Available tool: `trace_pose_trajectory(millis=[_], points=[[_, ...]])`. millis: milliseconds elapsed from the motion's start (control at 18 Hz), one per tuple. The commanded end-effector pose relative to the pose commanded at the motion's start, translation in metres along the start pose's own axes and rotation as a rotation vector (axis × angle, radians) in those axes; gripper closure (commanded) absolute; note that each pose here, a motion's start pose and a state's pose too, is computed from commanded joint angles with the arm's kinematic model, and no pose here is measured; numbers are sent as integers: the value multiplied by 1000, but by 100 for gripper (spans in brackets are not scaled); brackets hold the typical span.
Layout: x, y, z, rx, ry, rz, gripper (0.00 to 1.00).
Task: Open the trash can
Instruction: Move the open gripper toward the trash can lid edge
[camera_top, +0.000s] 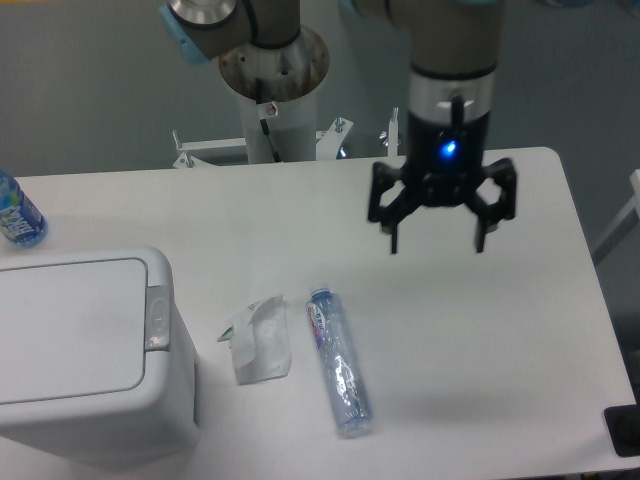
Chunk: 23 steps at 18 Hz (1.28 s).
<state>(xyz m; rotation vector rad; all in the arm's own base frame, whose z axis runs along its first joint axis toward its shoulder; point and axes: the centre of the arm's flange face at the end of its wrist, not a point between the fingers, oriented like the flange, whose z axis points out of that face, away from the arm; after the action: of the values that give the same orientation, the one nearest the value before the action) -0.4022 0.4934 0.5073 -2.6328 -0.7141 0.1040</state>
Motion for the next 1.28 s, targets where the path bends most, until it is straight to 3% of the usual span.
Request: trace_pose_trajectory(millis=[167,333,611,1278], points=[[13,-2,3,2,33,-142,0],[23,-6,9,13,140,-275,0],[44,-10,11,28,290,-292,0],[114,-18,36,23,329,-192,0]])
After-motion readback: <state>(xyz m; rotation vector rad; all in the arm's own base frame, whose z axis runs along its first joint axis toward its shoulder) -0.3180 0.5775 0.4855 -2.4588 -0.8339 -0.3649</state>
